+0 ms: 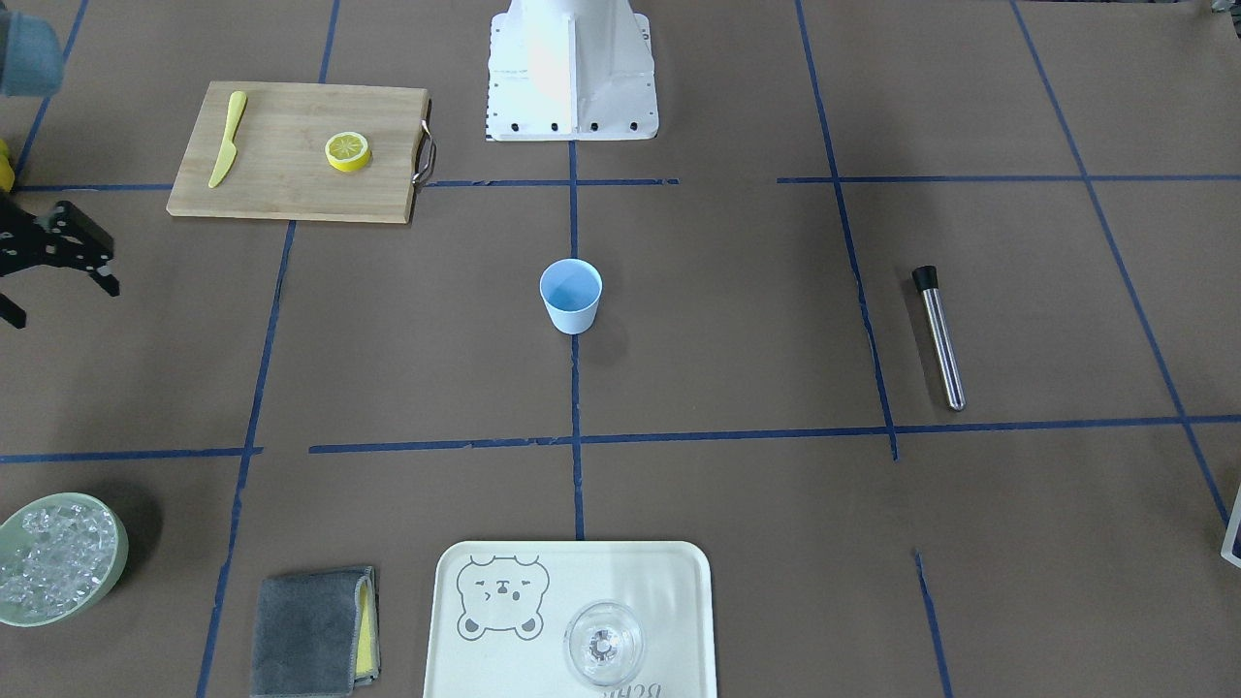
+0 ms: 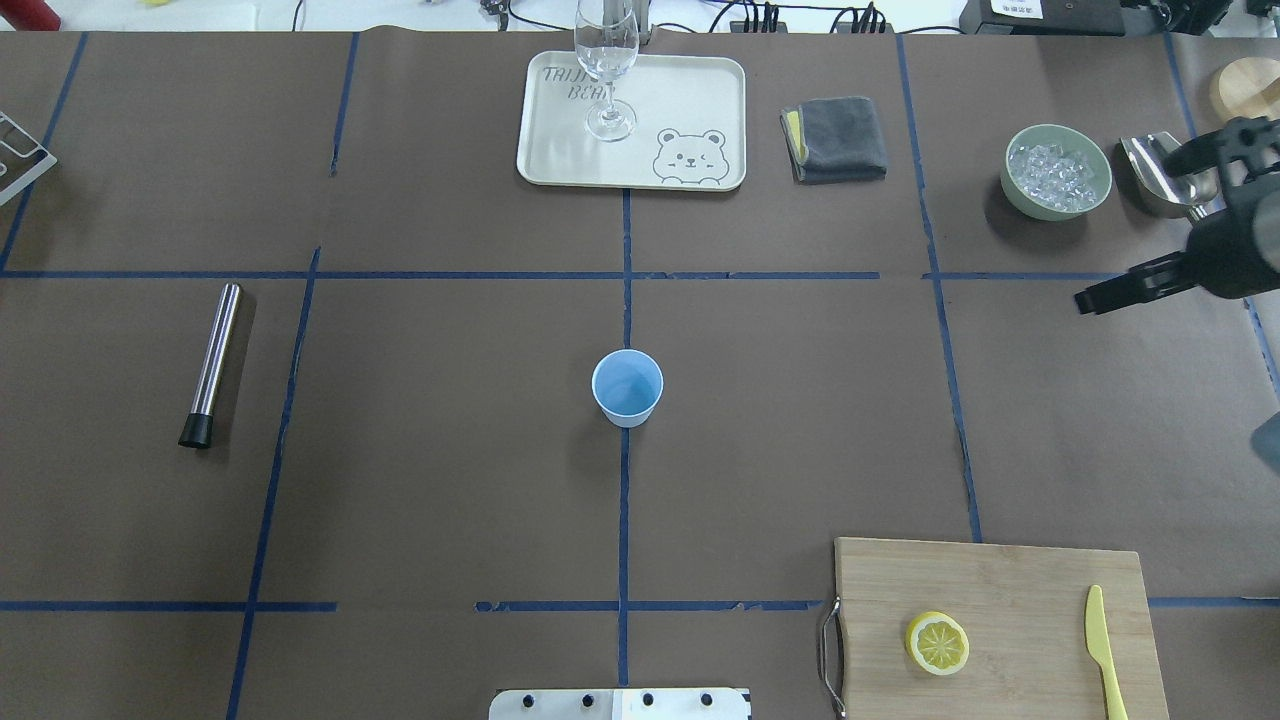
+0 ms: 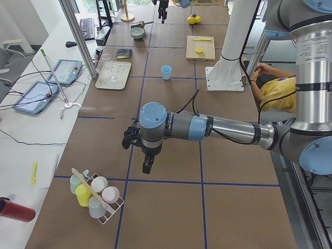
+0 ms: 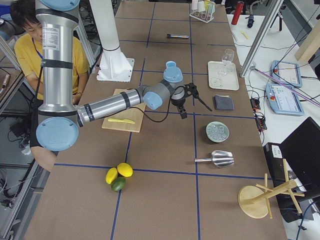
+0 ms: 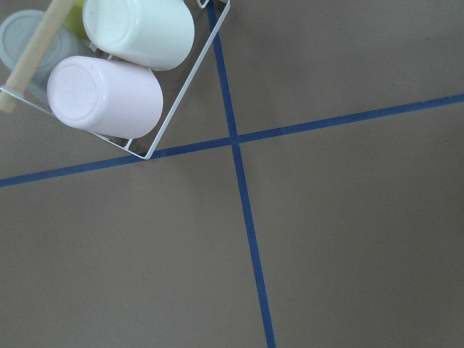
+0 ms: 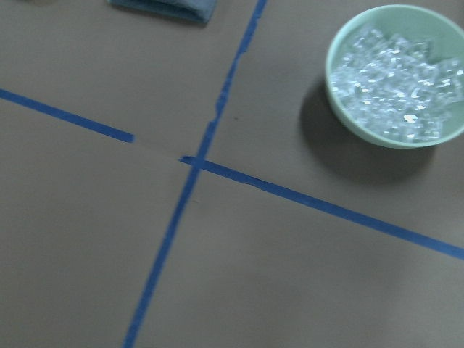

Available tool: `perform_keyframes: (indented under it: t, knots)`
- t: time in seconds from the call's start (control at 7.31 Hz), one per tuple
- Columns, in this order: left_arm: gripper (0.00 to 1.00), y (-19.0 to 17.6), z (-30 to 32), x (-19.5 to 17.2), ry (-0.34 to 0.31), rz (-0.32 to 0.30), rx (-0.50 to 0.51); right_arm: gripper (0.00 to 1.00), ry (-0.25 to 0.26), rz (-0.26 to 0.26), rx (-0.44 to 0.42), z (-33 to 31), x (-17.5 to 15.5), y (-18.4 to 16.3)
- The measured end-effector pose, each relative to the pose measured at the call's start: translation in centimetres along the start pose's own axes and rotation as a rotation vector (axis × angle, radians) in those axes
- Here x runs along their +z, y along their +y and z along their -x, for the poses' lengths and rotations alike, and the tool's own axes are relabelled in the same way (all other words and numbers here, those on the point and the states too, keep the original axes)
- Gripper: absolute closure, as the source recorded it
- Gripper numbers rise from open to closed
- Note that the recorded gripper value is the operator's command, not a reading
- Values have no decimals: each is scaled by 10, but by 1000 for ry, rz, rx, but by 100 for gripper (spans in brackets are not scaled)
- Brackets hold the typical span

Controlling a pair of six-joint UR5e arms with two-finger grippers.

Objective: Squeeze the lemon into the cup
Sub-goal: 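Move the right gripper toward the lemon slice on the wooden cutting board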

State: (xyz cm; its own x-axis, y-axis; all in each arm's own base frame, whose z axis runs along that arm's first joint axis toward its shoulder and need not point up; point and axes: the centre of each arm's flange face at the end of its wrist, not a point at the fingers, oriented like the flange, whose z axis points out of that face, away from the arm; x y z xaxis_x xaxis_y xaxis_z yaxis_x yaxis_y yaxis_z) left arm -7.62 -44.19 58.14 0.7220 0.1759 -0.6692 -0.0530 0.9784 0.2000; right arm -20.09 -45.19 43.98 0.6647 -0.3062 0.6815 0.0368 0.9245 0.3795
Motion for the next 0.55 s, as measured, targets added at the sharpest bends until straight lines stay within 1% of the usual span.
perform_keyframes:
  t: [0.14, 0.27, 0.41, 0.55]
  knots:
    - [0, 0, 0, 0, 0, 0, 0, 0, 3, -14, 40, 52, 14, 9]
    - [0, 0, 0, 0, 0, 0, 0, 0, -7, -7, 85, 99, 22, 26]
    - [0, 0, 0, 0, 0, -1, 0, 0, -4, 26, 137, 140, 23, 47]
    - [0, 0, 0, -1, 0, -2, 0, 0, 26, 65, 176, 179, 21, 74]
